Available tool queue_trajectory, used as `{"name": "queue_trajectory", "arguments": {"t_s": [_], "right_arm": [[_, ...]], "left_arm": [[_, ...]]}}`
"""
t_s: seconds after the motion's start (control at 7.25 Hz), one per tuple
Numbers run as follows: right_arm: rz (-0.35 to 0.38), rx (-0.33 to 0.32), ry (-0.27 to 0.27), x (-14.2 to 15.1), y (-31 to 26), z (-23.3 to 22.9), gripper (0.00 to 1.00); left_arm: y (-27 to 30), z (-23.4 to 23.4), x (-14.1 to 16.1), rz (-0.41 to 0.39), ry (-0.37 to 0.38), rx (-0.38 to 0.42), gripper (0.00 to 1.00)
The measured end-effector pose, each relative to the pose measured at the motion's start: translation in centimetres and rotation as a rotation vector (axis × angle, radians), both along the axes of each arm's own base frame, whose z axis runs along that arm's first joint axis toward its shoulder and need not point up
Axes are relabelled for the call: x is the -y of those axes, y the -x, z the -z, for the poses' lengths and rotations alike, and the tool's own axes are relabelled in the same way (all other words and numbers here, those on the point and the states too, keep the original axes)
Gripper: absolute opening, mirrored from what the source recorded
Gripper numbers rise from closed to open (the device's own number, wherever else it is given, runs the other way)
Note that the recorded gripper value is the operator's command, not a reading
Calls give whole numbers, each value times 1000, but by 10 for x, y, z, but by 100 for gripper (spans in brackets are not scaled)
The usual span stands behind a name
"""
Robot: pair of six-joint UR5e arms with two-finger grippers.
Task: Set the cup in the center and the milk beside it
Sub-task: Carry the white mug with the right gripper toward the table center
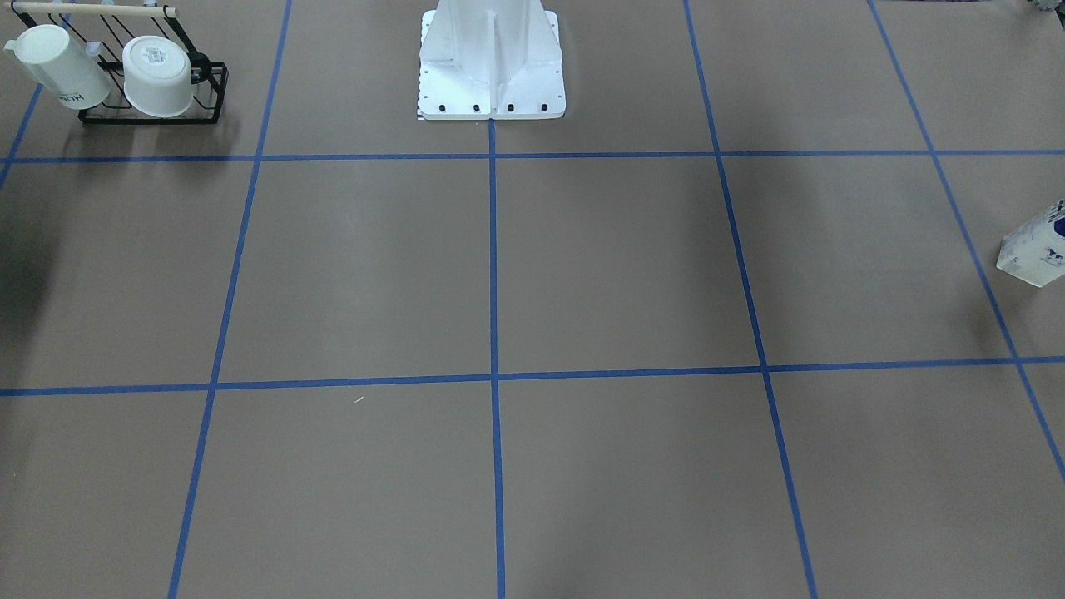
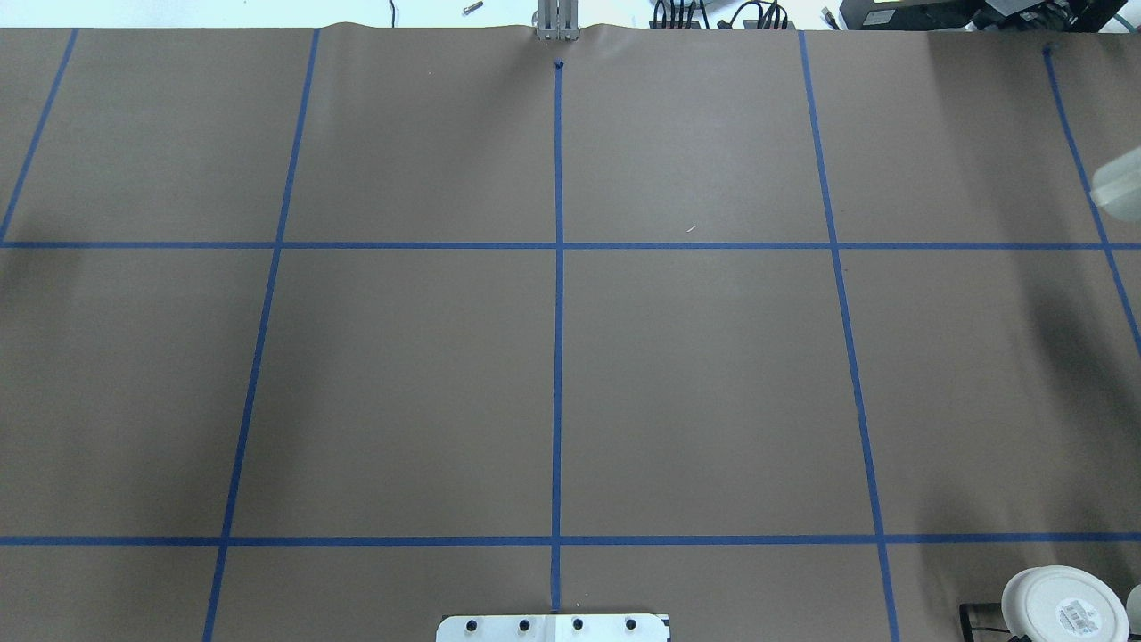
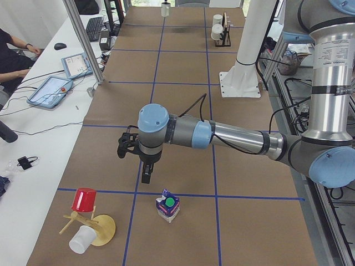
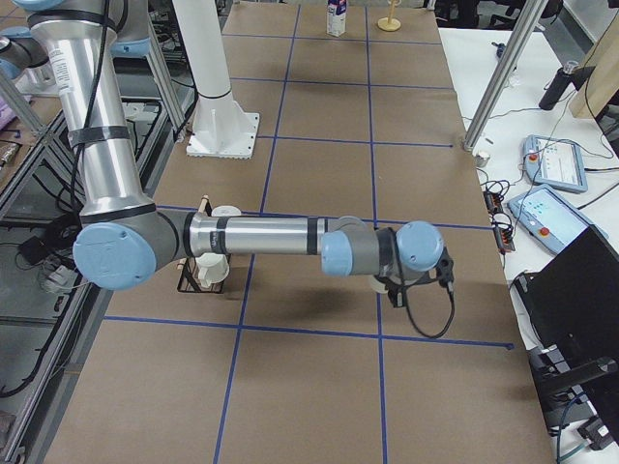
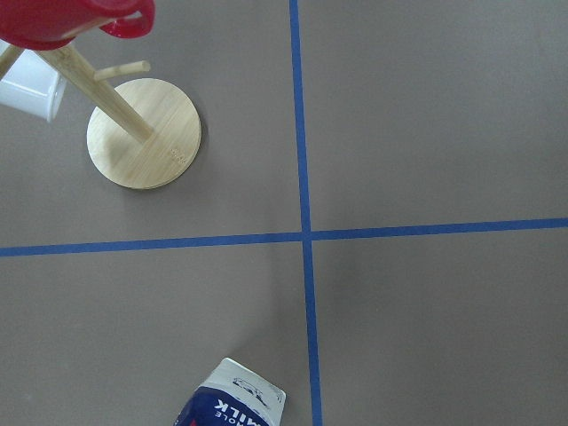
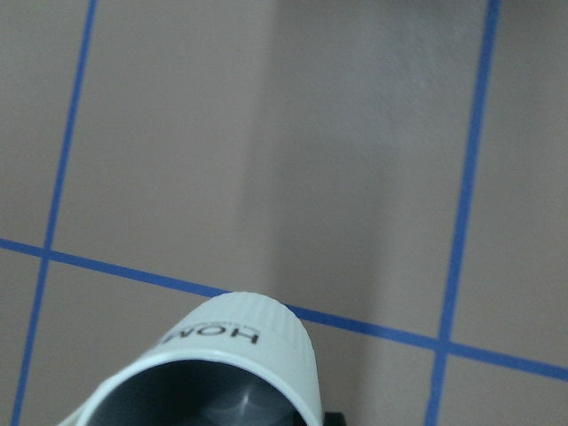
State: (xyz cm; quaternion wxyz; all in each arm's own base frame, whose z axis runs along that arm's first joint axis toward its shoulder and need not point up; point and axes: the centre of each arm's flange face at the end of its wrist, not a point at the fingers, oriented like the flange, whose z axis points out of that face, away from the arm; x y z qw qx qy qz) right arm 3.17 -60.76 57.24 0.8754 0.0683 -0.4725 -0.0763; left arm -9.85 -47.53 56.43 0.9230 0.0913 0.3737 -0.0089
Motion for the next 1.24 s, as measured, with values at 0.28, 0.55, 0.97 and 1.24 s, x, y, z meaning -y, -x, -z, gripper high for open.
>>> {"name": "queue_trajectory", "arguments": {"t_s": [0.28, 0.55, 0.97, 1.24], "right_arm": [[61, -72, -82, 57, 112, 122, 0], [27, -95, -61, 49, 244, 235, 0], [-14, -136, -31, 9, 416, 336, 0], [13, -146, -36, -2, 475, 354, 0]], "left_arm": [[-1, 0, 0, -3, 3, -18, 98], [-5, -2, 0, -12, 9, -74, 98], [-6, -7, 0, -13, 20, -92, 98], [-6, -14, 0, -14, 32, -93, 98]]}}
